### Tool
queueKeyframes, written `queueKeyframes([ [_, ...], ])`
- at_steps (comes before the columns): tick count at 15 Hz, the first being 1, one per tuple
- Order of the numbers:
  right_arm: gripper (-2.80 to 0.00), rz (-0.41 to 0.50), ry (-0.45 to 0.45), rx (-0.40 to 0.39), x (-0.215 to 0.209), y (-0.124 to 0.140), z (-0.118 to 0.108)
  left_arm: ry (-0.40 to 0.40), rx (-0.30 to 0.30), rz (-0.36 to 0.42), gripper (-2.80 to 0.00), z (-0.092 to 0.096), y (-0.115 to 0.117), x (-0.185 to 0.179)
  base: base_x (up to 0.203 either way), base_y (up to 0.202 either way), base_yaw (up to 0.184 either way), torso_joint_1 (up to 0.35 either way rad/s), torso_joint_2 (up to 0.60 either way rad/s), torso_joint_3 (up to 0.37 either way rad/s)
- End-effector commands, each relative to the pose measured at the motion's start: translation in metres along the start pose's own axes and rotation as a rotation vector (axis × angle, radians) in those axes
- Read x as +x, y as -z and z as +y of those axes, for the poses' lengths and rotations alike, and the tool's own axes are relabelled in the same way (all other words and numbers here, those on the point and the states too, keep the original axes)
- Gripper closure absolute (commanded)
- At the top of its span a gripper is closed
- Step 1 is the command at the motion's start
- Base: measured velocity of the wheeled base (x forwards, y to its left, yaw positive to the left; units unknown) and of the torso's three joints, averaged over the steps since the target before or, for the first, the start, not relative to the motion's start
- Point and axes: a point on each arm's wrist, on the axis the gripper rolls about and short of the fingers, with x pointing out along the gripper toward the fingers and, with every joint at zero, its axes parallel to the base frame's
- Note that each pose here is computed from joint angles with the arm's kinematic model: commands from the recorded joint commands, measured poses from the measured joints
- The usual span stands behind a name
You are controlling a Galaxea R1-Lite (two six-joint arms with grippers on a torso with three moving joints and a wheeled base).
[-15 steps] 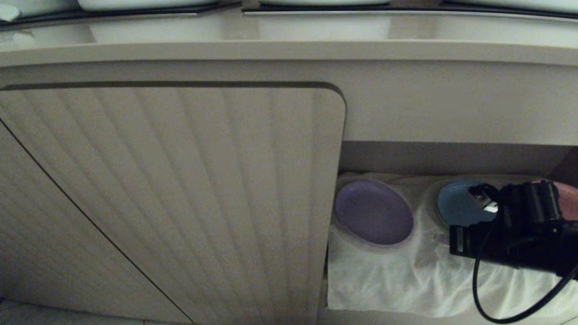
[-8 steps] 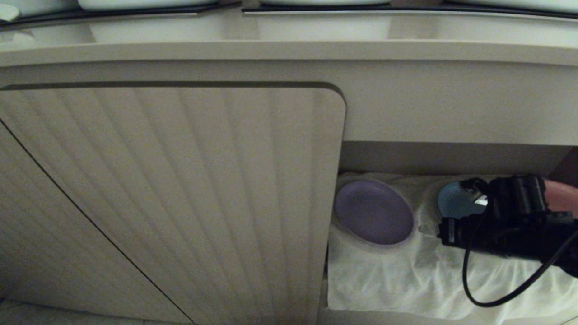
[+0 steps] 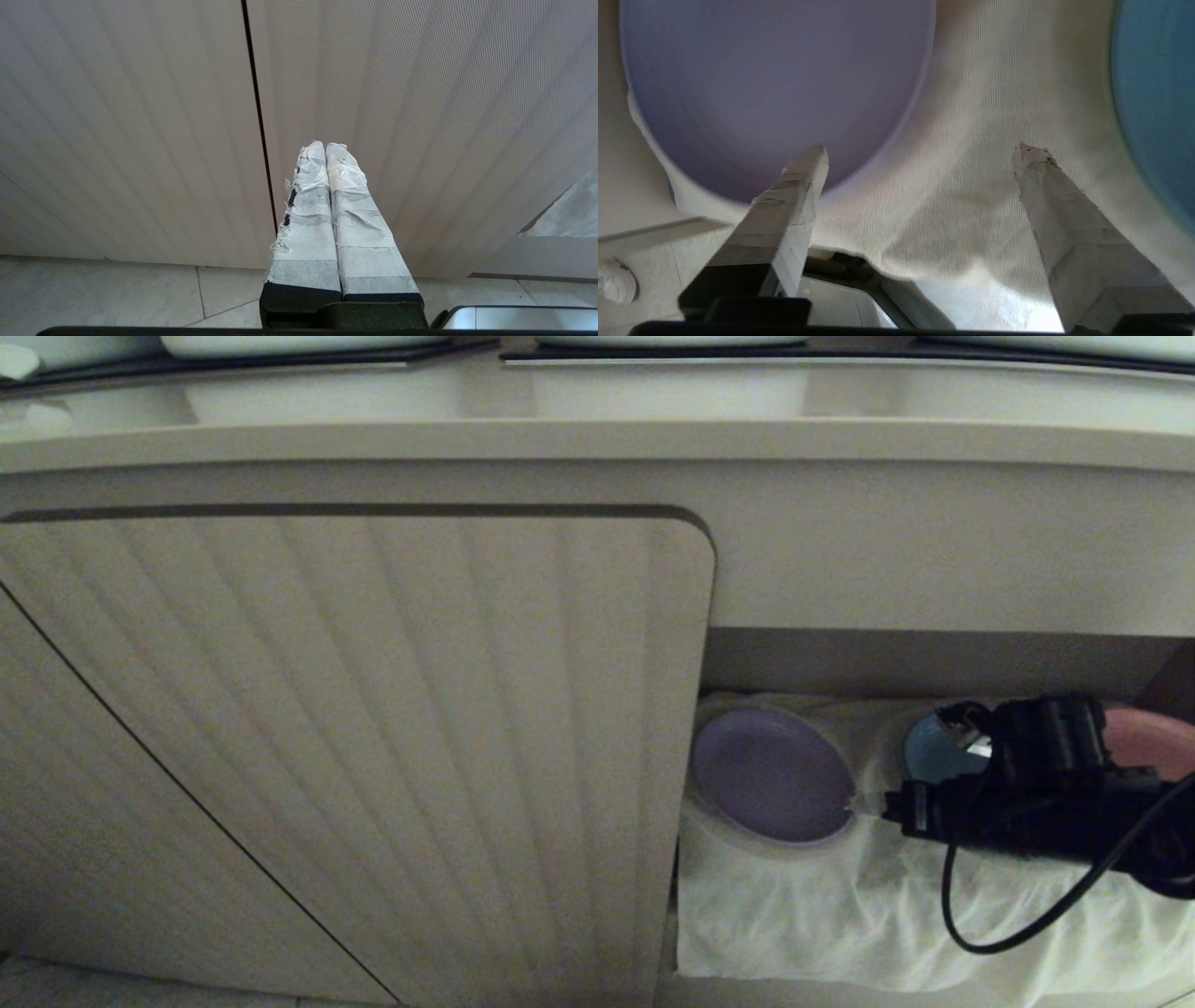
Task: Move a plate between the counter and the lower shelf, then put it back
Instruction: Pick up the plate in the cupboard
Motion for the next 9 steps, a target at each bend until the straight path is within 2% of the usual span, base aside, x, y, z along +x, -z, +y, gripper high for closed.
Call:
queueKeyframes([
  [1, -2.8, -0.003, -0.003, 0.0, 0.0056, -0.0032, -0.0004, 0.0, -0.001, 0.0, 0.0, 0.0, 0.0, 0.0, 0.0, 0.0, 0.0, 0.0, 0.0, 0.0],
  [9, -2.8, 0.001, -0.022, -0.017, 0.0095, 0.0022, 0.0051, 0.0, -0.001, 0.0, 0.0, 0.0, 0.0, 0.0, 0.0, 0.0, 0.0, 0.0, 0.0, 0.0],
])
